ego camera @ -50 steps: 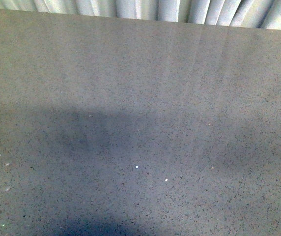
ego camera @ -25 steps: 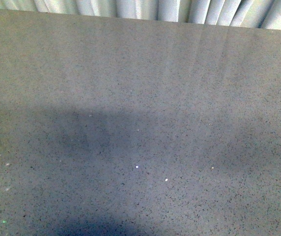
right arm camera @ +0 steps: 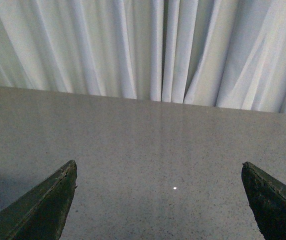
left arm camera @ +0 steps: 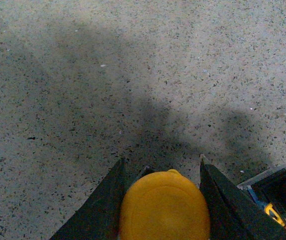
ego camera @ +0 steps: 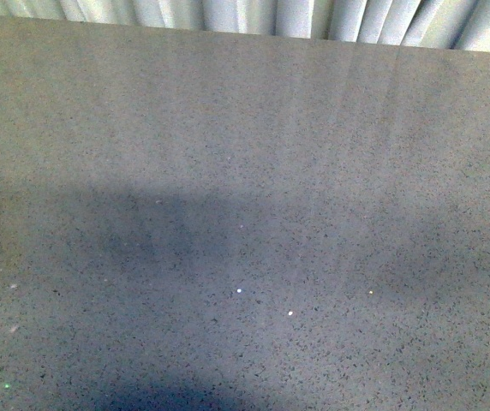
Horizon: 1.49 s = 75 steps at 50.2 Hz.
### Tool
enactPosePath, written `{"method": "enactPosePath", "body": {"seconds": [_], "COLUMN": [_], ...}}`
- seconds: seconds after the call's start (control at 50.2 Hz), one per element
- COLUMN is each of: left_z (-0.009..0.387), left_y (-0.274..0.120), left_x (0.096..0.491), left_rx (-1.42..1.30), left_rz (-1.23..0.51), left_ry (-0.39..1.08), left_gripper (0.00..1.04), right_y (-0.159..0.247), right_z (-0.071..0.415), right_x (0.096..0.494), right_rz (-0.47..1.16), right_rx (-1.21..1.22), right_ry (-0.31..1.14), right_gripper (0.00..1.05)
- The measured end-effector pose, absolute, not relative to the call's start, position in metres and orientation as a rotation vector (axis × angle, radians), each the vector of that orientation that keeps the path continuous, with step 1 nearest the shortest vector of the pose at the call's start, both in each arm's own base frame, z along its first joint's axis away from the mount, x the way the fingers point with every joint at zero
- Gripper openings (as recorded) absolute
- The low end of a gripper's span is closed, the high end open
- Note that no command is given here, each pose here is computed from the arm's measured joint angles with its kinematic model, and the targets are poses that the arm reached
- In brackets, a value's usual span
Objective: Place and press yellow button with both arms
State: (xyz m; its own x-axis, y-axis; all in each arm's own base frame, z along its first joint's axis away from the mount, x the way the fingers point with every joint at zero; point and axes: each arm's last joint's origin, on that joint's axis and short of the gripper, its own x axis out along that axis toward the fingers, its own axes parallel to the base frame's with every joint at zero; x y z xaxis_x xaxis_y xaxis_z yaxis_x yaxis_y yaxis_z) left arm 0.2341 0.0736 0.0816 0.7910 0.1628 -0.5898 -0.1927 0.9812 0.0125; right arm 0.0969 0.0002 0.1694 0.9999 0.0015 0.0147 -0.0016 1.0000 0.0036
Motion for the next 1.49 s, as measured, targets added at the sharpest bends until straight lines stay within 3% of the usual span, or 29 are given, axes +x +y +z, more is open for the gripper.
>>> {"method": "enactPosePath", "body": {"seconds": [0.179,0.319,0.418,0.538,0.797,0.937,1.176,1.495], "left_z": [0.097,0.146,0.175,0.179,0.151,0.132,0.101,0.081], "left_y": [0.080,0.083,0.058,0.022,-0.113,-0.165,-0.198,-0.206], "left_x": [0.231,0.244,0.252,0.258,0.258,0.256,0.256,0.253], "left_rx": [-0.062,-0.040,-0.037,-0.048,-0.015,0.016,0.070,0.101], "left_rz": [0.207,0.201,0.113,0.012,-0.339,-0.437,-0.495,-0.508], "left_ry": [0.610,0.482,0.412,0.405,0.484,0.511,0.591,0.639], "left_gripper": [0.35,0.35,0.35,0.35,0.35,0.35,0.35,0.35], "right_y": [0.000,0.000,0.000,0.000,0.000,0.000,0.000,0.000], "right_z": [0.169,0.169,0.169,0.169,0.169,0.169,0.169,0.169], "right_x": [0.097,0.097,0.097,0.097,0.097,0.097,0.097,0.097], "right_rz": [0.002,0.002,0.002,0.002,0.002,0.002,0.002,0.002], "right_rx": [0.004,0.004,0.004,0.004,0.004,0.004,0.004,0.003], "right_ry": [-0.015,-0.015,-0.015,-0.015,-0.015,-0.015,-0.015,-0.015], "right_gripper": [0.96,0.96,0.96,0.96,0.96,0.96,0.96,0.96]}}
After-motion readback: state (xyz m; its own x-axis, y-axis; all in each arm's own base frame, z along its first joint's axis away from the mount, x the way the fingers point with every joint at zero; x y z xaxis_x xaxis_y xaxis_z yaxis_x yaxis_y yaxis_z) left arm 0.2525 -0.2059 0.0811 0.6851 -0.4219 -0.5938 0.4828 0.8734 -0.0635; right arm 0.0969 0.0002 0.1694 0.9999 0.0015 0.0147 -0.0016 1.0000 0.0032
